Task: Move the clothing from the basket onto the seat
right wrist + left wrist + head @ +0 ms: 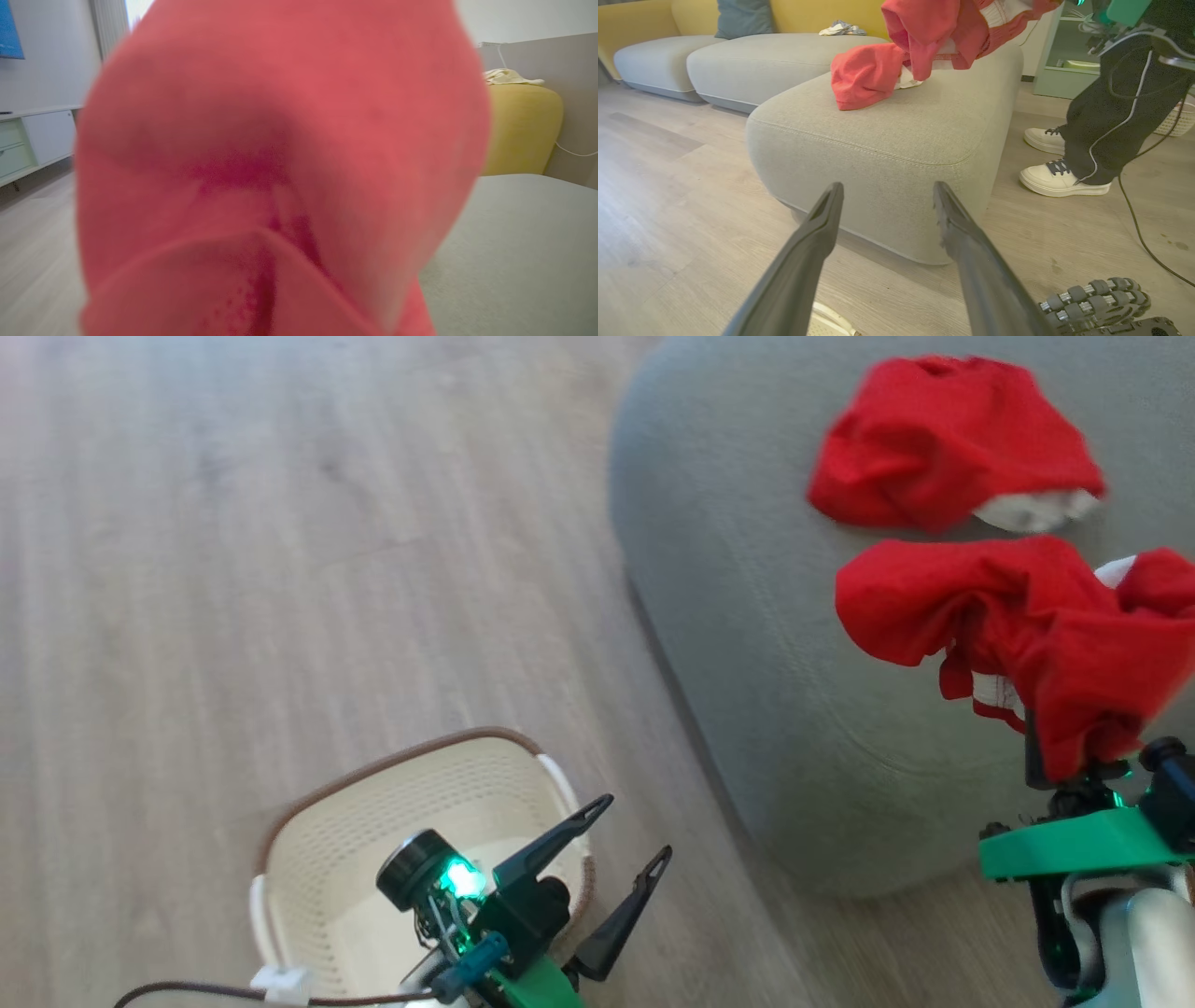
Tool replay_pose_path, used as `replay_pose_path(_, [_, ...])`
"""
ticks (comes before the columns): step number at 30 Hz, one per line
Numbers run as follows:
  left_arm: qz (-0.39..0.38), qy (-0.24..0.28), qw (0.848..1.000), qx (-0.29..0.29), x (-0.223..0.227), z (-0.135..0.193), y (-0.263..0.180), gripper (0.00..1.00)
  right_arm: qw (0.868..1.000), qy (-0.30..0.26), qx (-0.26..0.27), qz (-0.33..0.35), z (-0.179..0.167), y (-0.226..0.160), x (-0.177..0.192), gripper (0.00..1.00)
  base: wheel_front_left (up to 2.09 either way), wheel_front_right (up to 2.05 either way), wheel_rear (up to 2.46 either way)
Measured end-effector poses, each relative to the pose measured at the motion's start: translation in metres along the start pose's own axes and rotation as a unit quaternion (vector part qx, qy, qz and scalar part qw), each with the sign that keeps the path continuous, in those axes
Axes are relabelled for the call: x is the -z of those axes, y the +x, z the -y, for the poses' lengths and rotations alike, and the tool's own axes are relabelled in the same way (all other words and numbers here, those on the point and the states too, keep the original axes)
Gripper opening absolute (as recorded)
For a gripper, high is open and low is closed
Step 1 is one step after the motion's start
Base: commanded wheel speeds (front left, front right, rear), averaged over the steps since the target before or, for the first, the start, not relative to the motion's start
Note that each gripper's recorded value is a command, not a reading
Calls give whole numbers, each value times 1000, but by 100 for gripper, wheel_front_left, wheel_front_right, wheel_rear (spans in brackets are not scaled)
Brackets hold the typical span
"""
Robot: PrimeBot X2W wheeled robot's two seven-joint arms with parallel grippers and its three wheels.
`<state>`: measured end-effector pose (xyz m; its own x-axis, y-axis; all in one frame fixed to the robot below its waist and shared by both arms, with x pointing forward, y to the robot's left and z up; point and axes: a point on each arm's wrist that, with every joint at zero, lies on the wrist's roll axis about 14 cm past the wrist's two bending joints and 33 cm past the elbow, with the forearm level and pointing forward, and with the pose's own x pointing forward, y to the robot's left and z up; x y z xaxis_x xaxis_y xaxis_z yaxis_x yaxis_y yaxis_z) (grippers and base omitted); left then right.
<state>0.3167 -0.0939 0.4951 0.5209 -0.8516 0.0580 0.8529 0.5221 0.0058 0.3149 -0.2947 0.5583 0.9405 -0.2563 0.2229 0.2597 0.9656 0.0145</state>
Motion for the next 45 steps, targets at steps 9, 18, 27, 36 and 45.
replay_pose_path(9, [9,-7,996,85,4,31,28,100,996,-20,82,-11,45,-28,-3,0,0,0,0])
replay_pose_path(18, [9,-24,991,128,13,47,39,100,990,-37,136,-28,72,-51,-3,0,0,0,0])
replay_pose_path(27, [0,-32,991,133,23,44,38,100,989,-46,138,-17,73,-42,-10,0,0,0,0])
replay_pose_path(36, [-8,-35,991,126,45,15,40,100,984,-91,121,93,87,39,-72,0,0,0,0])
replay_pose_path(45, [-25,-42,992,113,79,-21,37,100,981,-95,105,136,87,118,-82,0,0,0,0])
